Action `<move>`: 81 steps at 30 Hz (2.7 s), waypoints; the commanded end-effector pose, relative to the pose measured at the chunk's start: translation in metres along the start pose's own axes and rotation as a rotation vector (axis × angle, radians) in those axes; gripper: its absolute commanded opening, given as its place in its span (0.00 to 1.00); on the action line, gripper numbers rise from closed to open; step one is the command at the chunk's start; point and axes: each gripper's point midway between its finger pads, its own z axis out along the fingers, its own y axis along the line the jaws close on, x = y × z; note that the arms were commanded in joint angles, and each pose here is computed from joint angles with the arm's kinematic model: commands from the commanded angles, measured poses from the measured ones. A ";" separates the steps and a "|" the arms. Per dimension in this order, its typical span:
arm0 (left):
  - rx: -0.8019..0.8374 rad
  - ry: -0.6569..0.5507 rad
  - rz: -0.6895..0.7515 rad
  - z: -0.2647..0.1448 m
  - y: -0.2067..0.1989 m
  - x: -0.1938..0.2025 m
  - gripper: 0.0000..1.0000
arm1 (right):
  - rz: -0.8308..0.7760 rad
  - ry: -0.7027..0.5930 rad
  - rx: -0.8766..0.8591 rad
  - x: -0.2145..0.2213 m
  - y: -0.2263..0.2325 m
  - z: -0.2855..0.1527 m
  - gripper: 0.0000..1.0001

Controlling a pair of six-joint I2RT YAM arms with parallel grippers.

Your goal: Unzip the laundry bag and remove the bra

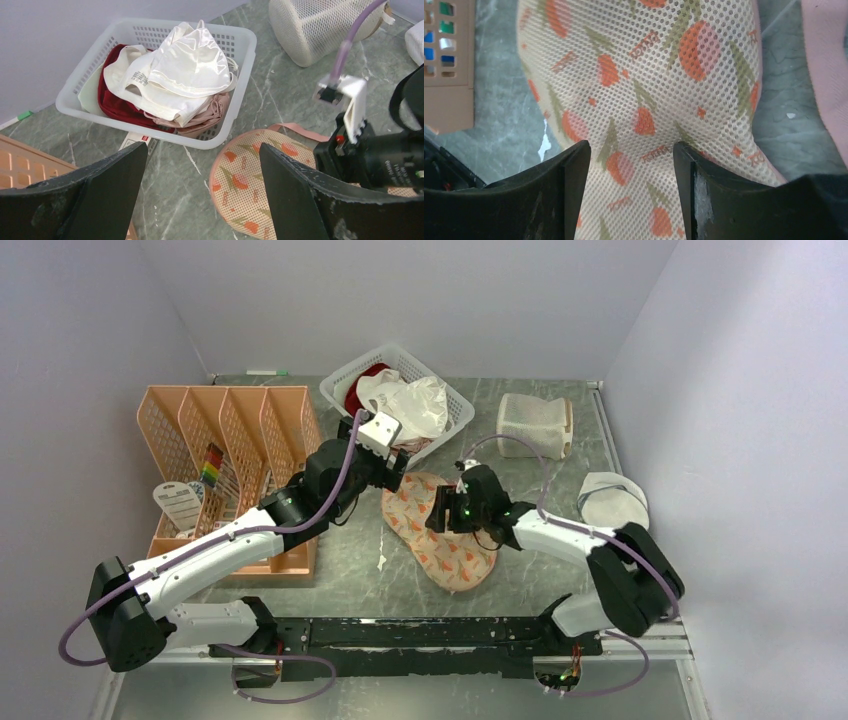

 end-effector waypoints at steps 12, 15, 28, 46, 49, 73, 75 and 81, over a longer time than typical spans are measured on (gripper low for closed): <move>-0.005 -0.097 -0.038 -0.013 0.005 -0.031 0.94 | -0.356 0.206 -0.352 0.044 0.084 0.069 0.61; 0.000 -0.113 -0.034 -0.014 0.005 -0.031 0.94 | -0.352 0.129 -0.369 0.019 0.098 0.054 0.62; 0.472 -0.133 0.145 -0.020 -0.080 -0.001 0.94 | -0.034 -0.386 0.156 -0.106 -0.048 -0.107 0.78; 0.995 0.156 0.413 -0.032 -0.175 0.174 0.95 | -0.047 -0.613 0.227 -0.112 -0.050 -0.187 0.80; 0.808 0.220 0.419 0.013 -0.165 0.190 0.94 | -0.041 -0.605 0.224 -0.109 -0.051 -0.184 0.80; 0.687 0.121 0.735 -0.026 -0.160 0.185 0.93 | -0.028 -0.543 0.233 -0.089 -0.060 -0.171 0.79; 0.652 0.150 0.772 -0.018 -0.157 0.193 0.86 | -0.020 -0.533 0.220 -0.086 -0.059 -0.169 0.79; 0.560 0.167 0.849 0.001 -0.149 0.208 0.72 | 0.003 -0.498 0.176 -0.075 -0.055 -0.158 0.78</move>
